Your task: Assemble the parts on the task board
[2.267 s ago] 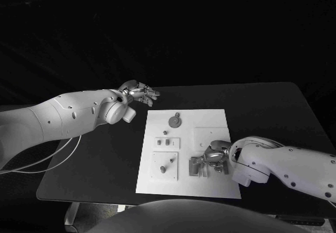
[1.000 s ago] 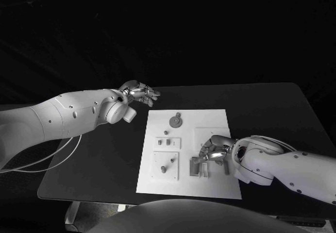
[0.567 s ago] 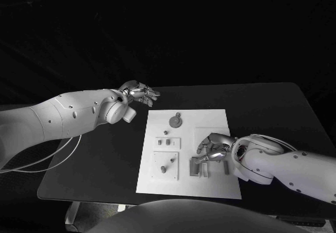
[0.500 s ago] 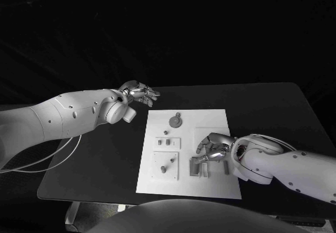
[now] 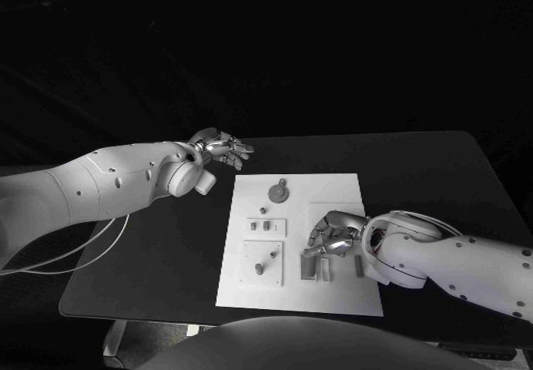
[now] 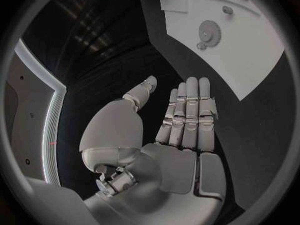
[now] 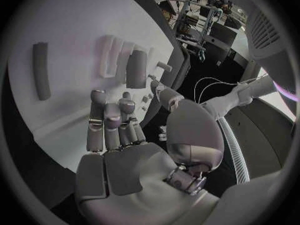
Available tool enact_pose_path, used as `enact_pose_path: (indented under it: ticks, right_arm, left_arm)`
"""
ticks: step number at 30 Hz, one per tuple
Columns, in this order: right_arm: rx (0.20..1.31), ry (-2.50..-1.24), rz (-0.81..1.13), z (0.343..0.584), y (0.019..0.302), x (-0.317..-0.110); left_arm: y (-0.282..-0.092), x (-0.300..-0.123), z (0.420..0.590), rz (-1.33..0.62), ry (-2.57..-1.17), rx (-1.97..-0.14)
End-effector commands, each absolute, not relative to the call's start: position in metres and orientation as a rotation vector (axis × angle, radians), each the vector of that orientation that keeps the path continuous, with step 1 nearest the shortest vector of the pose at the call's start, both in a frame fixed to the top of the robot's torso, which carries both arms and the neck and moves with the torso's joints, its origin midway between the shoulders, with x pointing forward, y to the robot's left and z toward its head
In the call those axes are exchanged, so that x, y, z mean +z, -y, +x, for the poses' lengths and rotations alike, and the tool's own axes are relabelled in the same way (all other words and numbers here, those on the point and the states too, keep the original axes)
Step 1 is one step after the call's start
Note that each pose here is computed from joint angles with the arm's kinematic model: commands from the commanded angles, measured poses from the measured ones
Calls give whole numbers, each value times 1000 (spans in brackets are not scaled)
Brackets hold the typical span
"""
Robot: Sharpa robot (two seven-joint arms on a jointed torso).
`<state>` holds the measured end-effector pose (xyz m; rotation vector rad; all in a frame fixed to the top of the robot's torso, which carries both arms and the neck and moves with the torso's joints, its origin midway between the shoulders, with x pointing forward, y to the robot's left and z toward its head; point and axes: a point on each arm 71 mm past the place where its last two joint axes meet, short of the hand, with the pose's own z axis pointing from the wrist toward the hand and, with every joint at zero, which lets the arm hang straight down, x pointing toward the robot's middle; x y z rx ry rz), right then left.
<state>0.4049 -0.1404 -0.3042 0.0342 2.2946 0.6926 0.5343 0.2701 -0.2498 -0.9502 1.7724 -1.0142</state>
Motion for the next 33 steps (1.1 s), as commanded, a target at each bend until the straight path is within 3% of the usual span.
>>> enact_pose_path:
  ticks: [1, 33]
  right_arm:
    - [701, -2324, 9, 403, 140, -306]
    - [685, -2366, 7, 406, 141, -311]
  left_arm:
    - [-269, -249, 534, -942, -1778, -1023]
    - [-269, -249, 534, -937, -1787, -1019]
